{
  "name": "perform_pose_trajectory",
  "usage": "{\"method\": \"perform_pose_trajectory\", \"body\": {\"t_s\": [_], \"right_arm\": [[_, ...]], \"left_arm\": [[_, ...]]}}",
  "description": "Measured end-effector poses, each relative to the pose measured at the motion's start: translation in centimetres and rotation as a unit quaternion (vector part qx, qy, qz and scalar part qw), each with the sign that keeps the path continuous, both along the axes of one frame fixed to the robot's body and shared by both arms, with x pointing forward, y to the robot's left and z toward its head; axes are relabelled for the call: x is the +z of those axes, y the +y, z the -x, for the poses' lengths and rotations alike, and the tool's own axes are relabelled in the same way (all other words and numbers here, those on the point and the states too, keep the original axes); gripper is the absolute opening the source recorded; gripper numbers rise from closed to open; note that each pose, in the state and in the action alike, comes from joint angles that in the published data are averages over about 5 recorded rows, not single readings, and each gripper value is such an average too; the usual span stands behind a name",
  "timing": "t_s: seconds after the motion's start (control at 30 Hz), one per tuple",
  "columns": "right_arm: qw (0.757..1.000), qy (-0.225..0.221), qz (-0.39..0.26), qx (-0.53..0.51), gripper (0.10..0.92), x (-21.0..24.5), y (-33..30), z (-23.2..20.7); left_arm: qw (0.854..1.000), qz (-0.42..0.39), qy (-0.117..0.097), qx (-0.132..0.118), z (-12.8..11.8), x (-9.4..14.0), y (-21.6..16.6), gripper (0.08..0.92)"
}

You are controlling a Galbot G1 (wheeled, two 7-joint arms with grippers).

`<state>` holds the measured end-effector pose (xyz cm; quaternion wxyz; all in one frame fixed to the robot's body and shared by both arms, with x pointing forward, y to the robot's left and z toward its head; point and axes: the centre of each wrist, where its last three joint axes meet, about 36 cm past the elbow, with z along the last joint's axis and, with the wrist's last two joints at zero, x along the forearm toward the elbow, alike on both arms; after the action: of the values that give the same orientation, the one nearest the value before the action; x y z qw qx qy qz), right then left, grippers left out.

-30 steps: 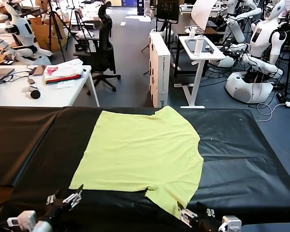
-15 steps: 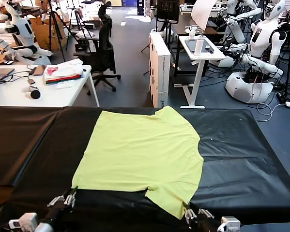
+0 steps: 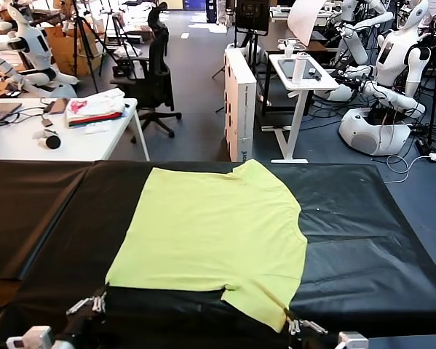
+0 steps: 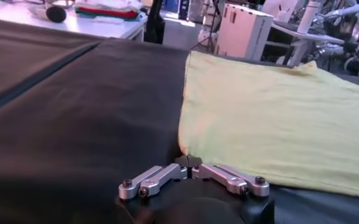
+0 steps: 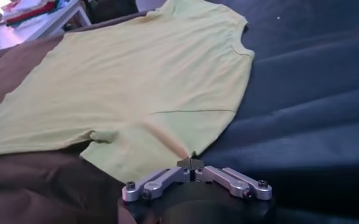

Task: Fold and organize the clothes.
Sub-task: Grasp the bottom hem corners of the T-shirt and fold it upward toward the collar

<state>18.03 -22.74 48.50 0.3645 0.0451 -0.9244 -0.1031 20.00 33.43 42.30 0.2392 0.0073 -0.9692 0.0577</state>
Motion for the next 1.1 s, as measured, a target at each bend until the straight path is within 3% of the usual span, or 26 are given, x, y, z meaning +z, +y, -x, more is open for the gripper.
{"method": "perform_pose_trajectory", "body": {"t_s": [0.13, 0.33, 0.73, 1.1], "right_arm": [[1.000, -0.021, 0.002, -0.003, 0.138, 0.0, -0.3, -0.5], [0.997, -0.071, 0.003, 0.009, 0.138, -0.1, -0.9, -3.2], [0.989, -0.141, 0.023, 0.038, 0.138, -1.6, -2.4, -11.4], [0.985, -0.168, 0.030, 0.031, 0.138, -4.3, -3.5, -16.9]], "left_arm": [[1.000, -0.001, -0.014, 0.001, 0.3, 0.3, 0.1, 0.147], [0.998, 0.020, -0.061, -0.001, -0.7, -0.4, -0.5, 0.147], [0.991, 0.034, -0.132, 0.002, -6.8, -1.2, -1.5, 0.147], [0.989, 0.030, -0.146, 0.009, -11.6, -3.1, -1.2, 0.147]]}}
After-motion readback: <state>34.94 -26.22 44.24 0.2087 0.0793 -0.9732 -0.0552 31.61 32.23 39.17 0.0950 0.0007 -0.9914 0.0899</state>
